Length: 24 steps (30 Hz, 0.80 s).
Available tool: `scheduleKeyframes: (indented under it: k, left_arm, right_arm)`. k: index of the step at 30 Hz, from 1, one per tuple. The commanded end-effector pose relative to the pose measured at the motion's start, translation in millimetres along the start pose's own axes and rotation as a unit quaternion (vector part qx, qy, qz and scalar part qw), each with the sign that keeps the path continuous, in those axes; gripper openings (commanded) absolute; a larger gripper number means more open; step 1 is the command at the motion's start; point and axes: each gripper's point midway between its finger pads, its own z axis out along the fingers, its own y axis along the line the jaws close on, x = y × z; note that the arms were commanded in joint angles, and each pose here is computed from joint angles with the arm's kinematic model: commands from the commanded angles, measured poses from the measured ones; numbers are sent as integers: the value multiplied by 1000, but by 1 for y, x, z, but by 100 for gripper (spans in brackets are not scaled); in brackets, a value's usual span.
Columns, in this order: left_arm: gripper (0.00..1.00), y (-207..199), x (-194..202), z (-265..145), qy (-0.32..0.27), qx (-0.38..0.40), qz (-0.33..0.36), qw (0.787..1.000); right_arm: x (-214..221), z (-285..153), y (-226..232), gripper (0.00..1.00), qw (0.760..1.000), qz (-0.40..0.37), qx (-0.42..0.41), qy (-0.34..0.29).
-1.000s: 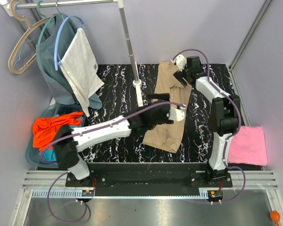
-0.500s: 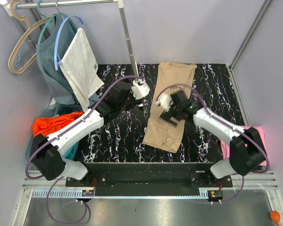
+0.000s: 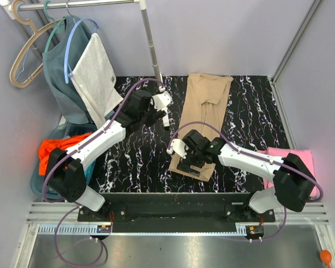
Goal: Fold and stack the t-shirts
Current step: Fold the tshirt
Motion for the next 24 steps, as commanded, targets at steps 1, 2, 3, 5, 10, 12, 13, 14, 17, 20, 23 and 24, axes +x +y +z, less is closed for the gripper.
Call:
scheduleKeyframes:
  k: [1, 2, 3, 5, 10, 12, 13, 14, 17, 20, 23, 24]
  left_arm:
    - [99, 18, -17, 4, -26, -13, -25, 999]
    - [99, 18, -16, 5, -23, -14, -25, 999]
    - [99, 17, -12, 8, -18, -13, -25, 999]
    - [99, 16, -10, 9, -16, -11, -25, 999]
    - [99, 11, -6, 13, -10, -5, -21, 1000]
    - [99, 9, -4, 15, -6, -3, -15, 1000]
    - [99, 10, -4, 14, -7, -4, -15, 1000]
    - [99, 8, -2, 15, -4, -2, -14, 1000]
    - [99, 4, 1, 16, -3, 5, -10, 1000]
    - [99, 2, 5, 17, 0, 6, -6, 1000]
    - [99, 0, 8, 16, 0, 6, -2, 1000]
    - [99, 1, 8, 16, -2, 5, -1, 1000]
  right_arm:
    - [-1, 9, 27, 100, 999, 6, -50, -10]
    - [0, 11, 30, 100, 999, 4, -53, -8]
    - [1, 14, 30, 100, 999, 4, -50, -9]
    - [10, 21, 33, 100, 999, 0, -53, 3]
    - [15, 31, 31, 100, 998, -25, -52, 14]
    - [16, 36, 31, 100, 998, -34, -54, 15]
    - [16, 38, 31, 100, 998, -36, -56, 17]
    - [19, 42, 32, 100, 997, -38, -59, 23]
    - [20, 48, 34, 100, 997, -41, -67, 27]
    - [24, 53, 41, 98, 995, -44, -86, 32]
    - [29, 60, 50, 91, 993, -45, -107, 39]
    - [31, 62, 53, 85, 992, -43, -114, 41]
